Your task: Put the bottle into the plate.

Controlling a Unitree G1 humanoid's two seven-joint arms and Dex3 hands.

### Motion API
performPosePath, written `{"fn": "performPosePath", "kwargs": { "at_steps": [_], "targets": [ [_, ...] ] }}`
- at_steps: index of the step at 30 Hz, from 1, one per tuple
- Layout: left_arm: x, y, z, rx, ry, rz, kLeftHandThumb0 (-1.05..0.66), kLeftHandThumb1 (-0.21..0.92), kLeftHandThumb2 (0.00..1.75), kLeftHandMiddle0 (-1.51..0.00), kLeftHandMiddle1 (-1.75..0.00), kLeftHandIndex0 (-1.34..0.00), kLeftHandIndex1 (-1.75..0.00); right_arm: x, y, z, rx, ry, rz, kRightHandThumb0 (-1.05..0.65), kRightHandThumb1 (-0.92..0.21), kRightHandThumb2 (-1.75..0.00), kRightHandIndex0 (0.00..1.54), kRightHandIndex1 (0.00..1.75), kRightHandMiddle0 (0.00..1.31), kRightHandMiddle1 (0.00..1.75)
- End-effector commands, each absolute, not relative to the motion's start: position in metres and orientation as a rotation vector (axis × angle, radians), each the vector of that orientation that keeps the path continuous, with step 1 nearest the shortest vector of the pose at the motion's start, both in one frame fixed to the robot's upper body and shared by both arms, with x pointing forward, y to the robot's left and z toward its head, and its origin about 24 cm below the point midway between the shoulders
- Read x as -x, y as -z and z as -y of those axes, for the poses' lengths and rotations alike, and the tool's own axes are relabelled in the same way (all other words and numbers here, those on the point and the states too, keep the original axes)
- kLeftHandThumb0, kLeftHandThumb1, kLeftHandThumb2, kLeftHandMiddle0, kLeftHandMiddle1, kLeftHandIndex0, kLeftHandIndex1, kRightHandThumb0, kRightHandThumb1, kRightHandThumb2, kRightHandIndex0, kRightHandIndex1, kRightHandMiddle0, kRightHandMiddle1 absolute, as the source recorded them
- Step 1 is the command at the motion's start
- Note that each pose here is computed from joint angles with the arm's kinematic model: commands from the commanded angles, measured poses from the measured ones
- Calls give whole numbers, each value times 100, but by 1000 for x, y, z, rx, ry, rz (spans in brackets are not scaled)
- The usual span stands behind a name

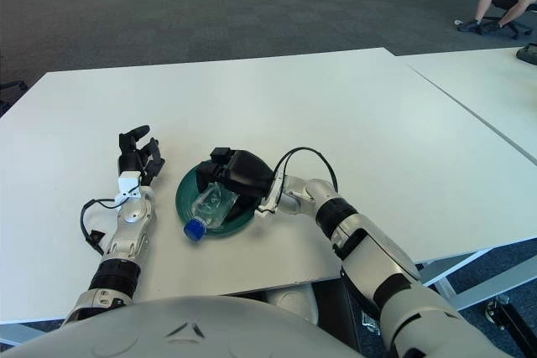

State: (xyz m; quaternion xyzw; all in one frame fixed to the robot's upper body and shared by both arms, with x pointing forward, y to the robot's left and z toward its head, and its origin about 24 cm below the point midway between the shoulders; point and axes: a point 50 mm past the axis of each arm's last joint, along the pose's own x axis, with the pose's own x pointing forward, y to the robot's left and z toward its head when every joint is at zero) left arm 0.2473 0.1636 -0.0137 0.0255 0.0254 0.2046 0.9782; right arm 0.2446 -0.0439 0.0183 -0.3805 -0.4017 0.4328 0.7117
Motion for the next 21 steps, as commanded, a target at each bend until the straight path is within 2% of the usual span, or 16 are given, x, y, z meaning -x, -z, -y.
{"fn": "performPosePath", "kwargs": {
  "at_steps": [1,21],
  "targets": [
    [-250,11,-164,-54,-402,-38,-57,92,75,-46,-57,-15,-110,-254,-31,43,822,-903,916,-46,-35,-127,108,175,58,175],
    [-250,12,-163,-67,-397,-44,-60,92,76,-46,-56,-16,-110,-265,-44,38,808,-827,930,-46,-35,-127,107,175,58,175]
  ]
}}
